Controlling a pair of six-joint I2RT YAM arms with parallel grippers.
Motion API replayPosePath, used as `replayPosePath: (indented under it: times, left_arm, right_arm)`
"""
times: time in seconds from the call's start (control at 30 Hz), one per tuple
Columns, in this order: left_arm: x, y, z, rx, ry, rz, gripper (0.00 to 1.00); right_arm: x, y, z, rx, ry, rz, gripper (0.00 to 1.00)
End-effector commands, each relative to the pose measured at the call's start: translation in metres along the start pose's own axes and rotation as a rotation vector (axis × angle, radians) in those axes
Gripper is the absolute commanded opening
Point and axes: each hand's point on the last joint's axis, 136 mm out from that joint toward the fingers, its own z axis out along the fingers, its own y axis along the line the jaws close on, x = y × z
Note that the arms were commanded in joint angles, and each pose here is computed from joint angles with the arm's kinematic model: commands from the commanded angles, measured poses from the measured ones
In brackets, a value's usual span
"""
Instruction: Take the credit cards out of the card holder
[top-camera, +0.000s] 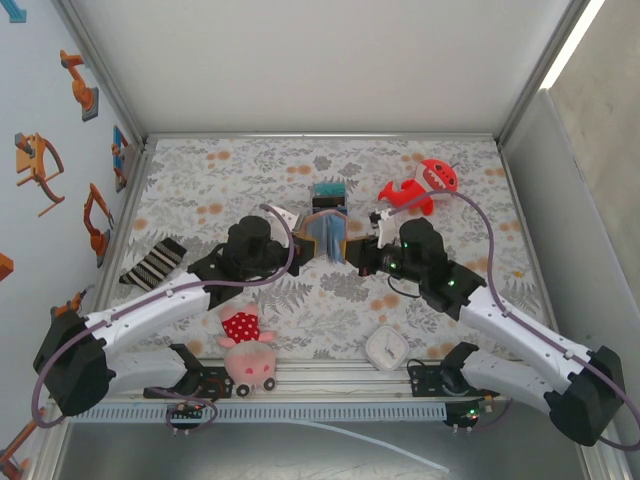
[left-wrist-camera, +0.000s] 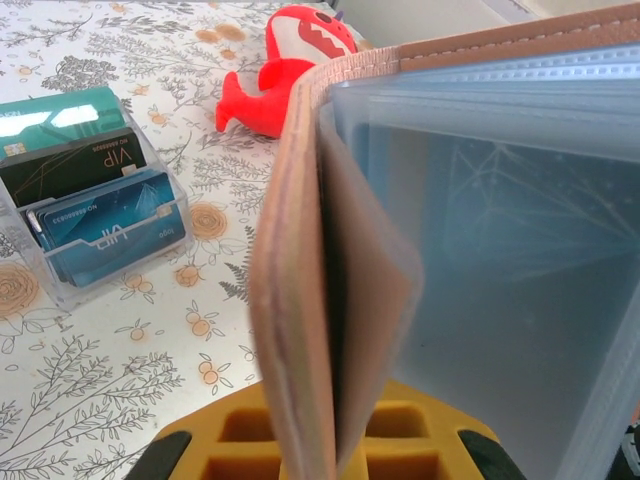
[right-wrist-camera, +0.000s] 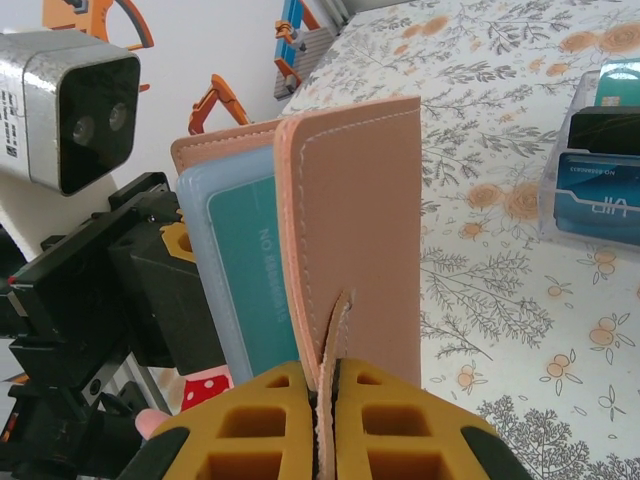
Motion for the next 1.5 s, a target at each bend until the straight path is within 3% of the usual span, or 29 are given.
replayPosePath:
  times: [0.0,0.2,0.53,0.63,1.07,1.3,1.47]
  left_arm:
    - [0.000,-0.004,-0.007,0.056,-0.023,-0.022,0.00]
    - [-0.007,-0.007,-0.020,0.199,-0.065,-0.107,0.00]
    - [-0.016,-0.026,-0.025,0.335,-0.075,-0.132,0.00]
    - [-0.017,-0.027,-0.025,0.342,-0.072,-0.137,0.00]
    - [-0.016,-0.028,-0.020,0.353,-0.047,-0.154,0.00]
    - [-0.016,-0.030,-0.020,0.364,-0.043,-0.158,0.00]
    - [-0.018,-0.032,-0.021,0.375,-0.046,-0.156,0.00]
  right_arm:
    - [-0.019,0.016,-0.004,-0.029,-0.044,-0.042,0.00]
    - [-0.020,0.016,-0.006,-0.022,-0.045,-0.059,0.00]
    - [-0.024,0.023,-0.006,-0.059,-0.063,-0.079,0.02]
    - [-0.025,0.023,-0.009,-0.055,-0.071,-0.083,0.10]
    - [-0.028,0.024,-0.014,-0.046,-0.090,-0.096,0.27]
    - [-0.025,0.018,-0.011,-0.025,-0.078,-0.093,0.48]
    - [-0.023,0.014,-0.010,-0.010,-0.072,-0.094,0.53]
